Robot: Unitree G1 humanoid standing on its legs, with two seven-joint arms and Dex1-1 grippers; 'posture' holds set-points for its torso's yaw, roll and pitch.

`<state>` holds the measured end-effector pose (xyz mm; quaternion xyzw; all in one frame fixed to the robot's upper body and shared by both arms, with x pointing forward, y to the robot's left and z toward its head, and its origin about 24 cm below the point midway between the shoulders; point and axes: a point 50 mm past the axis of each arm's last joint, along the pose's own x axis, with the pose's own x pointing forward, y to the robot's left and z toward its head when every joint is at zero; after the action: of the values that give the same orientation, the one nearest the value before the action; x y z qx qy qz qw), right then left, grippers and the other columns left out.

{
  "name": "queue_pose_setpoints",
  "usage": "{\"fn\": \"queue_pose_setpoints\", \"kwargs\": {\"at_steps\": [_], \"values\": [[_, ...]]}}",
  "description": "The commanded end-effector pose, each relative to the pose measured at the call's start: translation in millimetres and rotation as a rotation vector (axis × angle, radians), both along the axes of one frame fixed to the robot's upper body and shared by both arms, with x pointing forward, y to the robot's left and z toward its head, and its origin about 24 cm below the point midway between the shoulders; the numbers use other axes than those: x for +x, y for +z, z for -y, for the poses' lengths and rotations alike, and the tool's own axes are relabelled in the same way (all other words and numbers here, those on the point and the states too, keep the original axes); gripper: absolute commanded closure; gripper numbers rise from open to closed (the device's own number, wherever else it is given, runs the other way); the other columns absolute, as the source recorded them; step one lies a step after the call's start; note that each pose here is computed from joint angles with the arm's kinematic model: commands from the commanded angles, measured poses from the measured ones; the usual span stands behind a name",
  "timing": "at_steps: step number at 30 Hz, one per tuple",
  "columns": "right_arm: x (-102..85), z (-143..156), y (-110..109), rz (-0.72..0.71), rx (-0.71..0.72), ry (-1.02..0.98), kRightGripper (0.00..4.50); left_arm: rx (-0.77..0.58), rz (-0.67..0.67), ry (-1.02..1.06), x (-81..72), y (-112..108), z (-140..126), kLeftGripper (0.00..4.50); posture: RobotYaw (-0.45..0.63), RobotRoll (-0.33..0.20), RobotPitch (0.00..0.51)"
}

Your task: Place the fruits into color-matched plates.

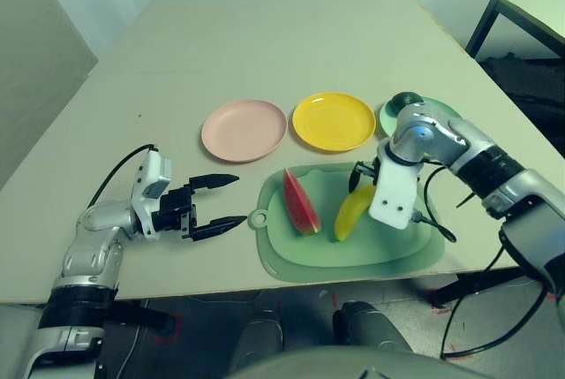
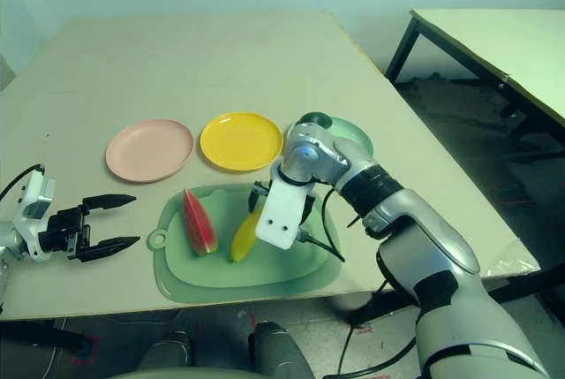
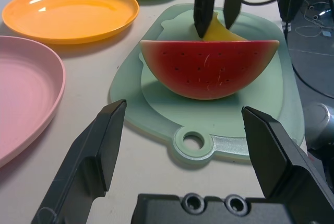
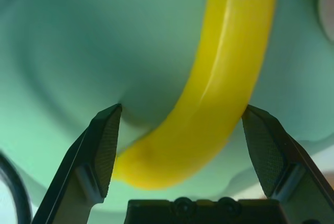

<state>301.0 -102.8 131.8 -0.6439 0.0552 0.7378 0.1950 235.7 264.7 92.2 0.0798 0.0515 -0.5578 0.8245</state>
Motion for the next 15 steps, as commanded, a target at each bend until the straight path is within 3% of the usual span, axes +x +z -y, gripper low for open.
{"fn": "queue_pose_setpoints", "kwargs": {"at_steps": [1,3,6,11,15], "values": [[-4.2,-0.2,-1.3,-0.038,0.012,-0.060,0.02,0.010,0.001,-0.009,-0.2,-0.9,0.7,0.00,-0.05,0.000,0.050],[-4.3,-2.0,-1.0,-0.046,0.022,-0.096,0.02,0.009,0.001,-0.009,0.1,-0.8,0.5,0.00,-0.05,0.000,0.052],[-4.8,-2.9,-1.3,-0.050,0.021,-0.120,0.92,0.009,0.001,-0.010,0.5,-0.9,0.2,0.00,-0.05,0.000,0.053],[-5.6,-4.9,-1.8,-0.056,0.031,-0.142,2.80,0.005,0.003,-0.005,1.0,-2.3,-1.0,0.00,-0.05,0.000,0.052],[-7.3,-0.1,-2.9,-0.064,0.015,-0.157,2.86,0.003,0.002,-0.002,1.0,-3.3,-1.6,0.00,-0.05,0.000,0.052]]}}
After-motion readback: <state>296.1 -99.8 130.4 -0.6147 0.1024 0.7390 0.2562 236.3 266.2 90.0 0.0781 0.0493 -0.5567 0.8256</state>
